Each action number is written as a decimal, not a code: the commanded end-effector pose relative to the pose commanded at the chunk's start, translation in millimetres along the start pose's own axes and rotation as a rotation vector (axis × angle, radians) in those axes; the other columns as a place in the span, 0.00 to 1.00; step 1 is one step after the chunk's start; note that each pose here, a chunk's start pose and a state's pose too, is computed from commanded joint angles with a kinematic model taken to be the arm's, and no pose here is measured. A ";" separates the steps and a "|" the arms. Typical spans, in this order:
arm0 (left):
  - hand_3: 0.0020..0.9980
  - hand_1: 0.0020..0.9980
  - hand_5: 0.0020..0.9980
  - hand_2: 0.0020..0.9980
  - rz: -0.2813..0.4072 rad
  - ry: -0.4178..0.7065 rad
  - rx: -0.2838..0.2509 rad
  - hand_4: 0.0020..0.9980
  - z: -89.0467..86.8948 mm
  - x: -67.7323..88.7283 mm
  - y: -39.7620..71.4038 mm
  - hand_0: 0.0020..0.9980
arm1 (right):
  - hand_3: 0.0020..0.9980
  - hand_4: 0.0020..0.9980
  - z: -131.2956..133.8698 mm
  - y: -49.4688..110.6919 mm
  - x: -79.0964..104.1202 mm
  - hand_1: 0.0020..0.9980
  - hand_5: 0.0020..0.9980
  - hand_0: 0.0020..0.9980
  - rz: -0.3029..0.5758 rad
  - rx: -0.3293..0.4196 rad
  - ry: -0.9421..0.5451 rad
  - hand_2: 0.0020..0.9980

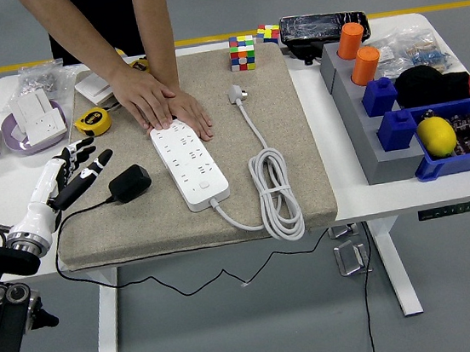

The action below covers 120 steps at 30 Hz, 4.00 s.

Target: Pick up the plug,place it near the board,insert it into the board,press the button

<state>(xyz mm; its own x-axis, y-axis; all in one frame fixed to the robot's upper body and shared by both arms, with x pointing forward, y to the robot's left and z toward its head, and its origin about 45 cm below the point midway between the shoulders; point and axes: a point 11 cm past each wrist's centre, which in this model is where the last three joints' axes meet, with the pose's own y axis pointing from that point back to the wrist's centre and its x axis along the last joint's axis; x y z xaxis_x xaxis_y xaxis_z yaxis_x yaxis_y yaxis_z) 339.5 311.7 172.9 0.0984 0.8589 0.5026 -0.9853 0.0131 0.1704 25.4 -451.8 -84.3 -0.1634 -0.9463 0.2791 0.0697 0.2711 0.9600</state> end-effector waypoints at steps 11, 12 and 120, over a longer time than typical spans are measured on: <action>0.92 0.95 0.30 0.88 0.000 -0.406 -0.028 1.00 5.3 -13.2 -5.7 0.98 | 0.86 1.00 -7.4 0.2 6.4 0.85 1.00 0.87 0.092 0.041 -0.029 0.84; 0.92 0.95 0.30 0.88 0.001 -0.427 -0.031 1.00 5.5 -14.4 -6.6 0.98 | 0.86 1.00 -7.6 0.2 6.2 0.85 1.00 0.87 0.092 0.041 -0.031 0.84; 0.37 0.37 0.10 0.30 -0.093 -0.656 -0.166 0.52 38.6 -46.0 -88.8 0.53 | 0.84 1.00 -22.1 3.4 10.7 0.84 1.00 0.86 0.120 0.076 -0.061 0.83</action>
<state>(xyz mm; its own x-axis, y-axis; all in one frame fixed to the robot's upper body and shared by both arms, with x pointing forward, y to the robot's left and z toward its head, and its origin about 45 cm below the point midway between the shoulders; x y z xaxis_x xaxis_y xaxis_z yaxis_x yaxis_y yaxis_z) 427.8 251.2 167.3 0.1966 0.3627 0.9109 -0.9718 0.1956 0.1319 45.6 -464.9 -78.5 -0.2179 -0.8946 0.3902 0.0180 0.3961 0.9180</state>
